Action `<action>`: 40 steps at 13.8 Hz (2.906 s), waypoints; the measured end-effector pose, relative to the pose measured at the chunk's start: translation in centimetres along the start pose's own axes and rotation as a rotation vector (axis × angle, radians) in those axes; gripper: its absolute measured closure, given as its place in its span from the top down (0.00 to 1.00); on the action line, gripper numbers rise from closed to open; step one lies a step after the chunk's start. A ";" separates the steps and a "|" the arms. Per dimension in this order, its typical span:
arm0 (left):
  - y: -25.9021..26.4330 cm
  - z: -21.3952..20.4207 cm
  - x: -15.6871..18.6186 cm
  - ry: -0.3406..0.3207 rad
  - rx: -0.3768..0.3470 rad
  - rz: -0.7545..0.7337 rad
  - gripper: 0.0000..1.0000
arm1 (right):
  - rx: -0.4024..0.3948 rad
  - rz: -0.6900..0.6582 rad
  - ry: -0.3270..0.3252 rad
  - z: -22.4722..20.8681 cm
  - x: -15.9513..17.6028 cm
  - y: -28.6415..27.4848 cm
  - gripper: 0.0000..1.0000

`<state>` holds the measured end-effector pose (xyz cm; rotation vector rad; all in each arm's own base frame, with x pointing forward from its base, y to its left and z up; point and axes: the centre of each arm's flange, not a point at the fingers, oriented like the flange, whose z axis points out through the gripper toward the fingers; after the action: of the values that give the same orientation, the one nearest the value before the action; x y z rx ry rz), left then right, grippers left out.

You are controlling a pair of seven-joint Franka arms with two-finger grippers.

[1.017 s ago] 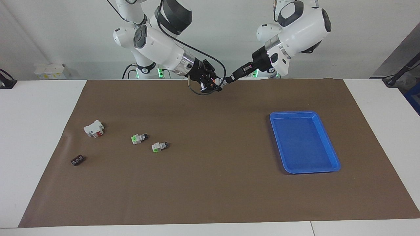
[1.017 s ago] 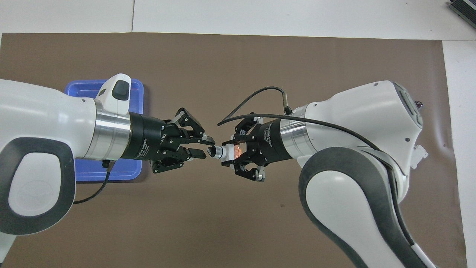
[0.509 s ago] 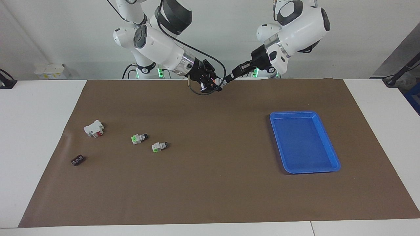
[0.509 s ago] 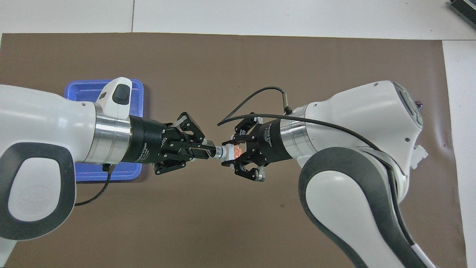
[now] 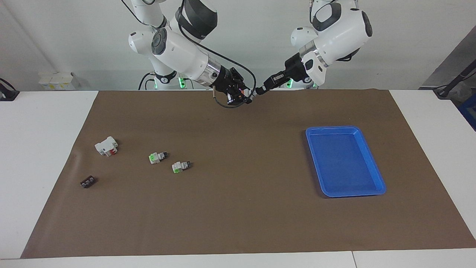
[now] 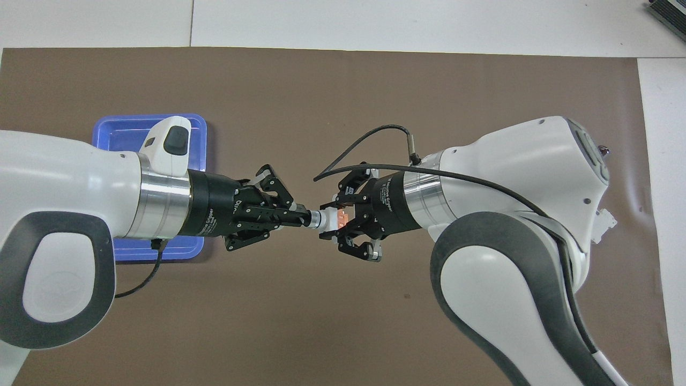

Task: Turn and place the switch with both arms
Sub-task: 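Turn the left gripper holding the switch, then open the right gripper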

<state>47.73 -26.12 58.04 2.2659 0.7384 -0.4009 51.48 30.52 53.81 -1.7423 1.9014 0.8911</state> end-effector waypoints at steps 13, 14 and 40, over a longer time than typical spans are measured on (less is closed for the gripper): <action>0.3 0.0 -0.6 0.011 -0.004 0.700 0.10 | -0.004 -0.001 0.000 -0.2 0.0 0.1 0.41; 0.3 -0.1 -0.7 0.012 -0.004 0.797 0.10 | -0.005 -0.001 -0.001 -0.2 -0.1 0.2 0.41; 0.2 -0.9 -2.3 -0.010 0.080 1.513 0.10 | -0.035 -0.013 -0.001 0.4 -0.7 1.0 0.41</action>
<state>46.10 -26.50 59.90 2.2068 -1.0480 0.3033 50.51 31.29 54.22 -1.7724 1.8823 0.9247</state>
